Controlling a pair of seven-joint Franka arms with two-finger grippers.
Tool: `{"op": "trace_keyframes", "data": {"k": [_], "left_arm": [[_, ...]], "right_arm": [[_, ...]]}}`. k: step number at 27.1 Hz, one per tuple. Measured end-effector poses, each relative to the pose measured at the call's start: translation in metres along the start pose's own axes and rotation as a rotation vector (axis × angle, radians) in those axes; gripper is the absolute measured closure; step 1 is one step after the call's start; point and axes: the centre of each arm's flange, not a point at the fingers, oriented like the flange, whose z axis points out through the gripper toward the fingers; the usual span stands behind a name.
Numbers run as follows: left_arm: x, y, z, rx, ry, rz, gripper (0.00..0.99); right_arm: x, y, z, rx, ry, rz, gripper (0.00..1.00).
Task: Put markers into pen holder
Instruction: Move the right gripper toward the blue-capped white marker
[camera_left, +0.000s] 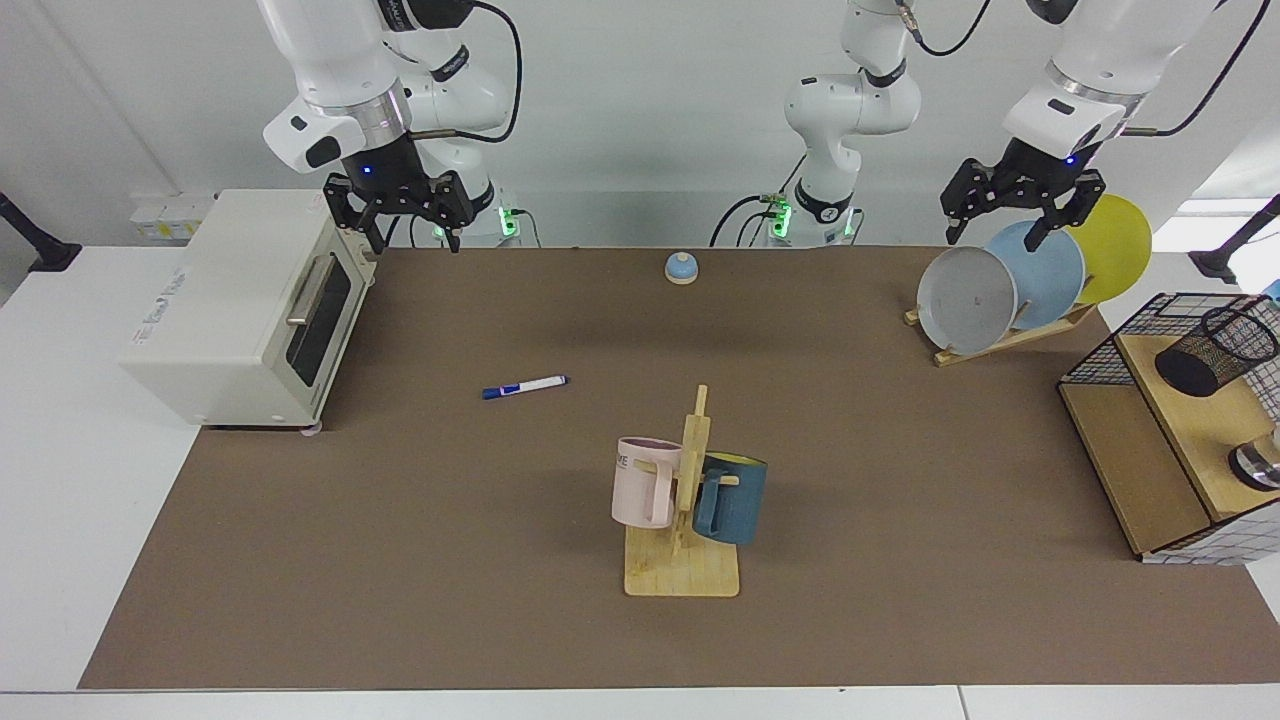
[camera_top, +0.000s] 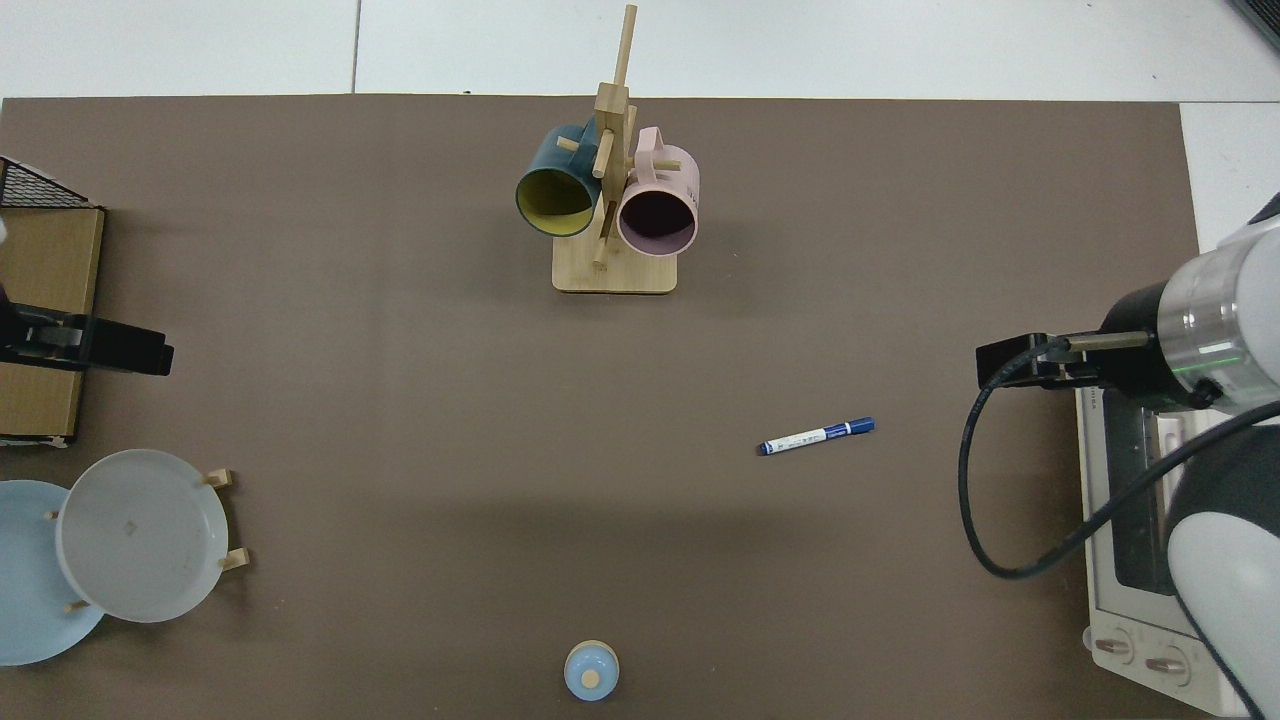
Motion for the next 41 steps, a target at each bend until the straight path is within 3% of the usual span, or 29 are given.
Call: {"op": "trace_keyframes", "data": {"k": [20,32,41], "left_arm": [[-0.001,0.0,0.0,-0.001,-0.005,-0.003,0.0],[-0.002,0.0,0.001,-0.002,-0.015,-0.004,0.0],[-0.002,0.001,0.0,-0.002,-0.015,-0.002,0.0]], "right_arm": [[0.001,0.006,0.0,0.001,0.0,0.037,0.0],[-0.01,-0.03,0.009,0.035,-0.03,0.384,0.0],[-0.002,-0.022,0.035,0.046,-0.021,0.667,0.0]]}}
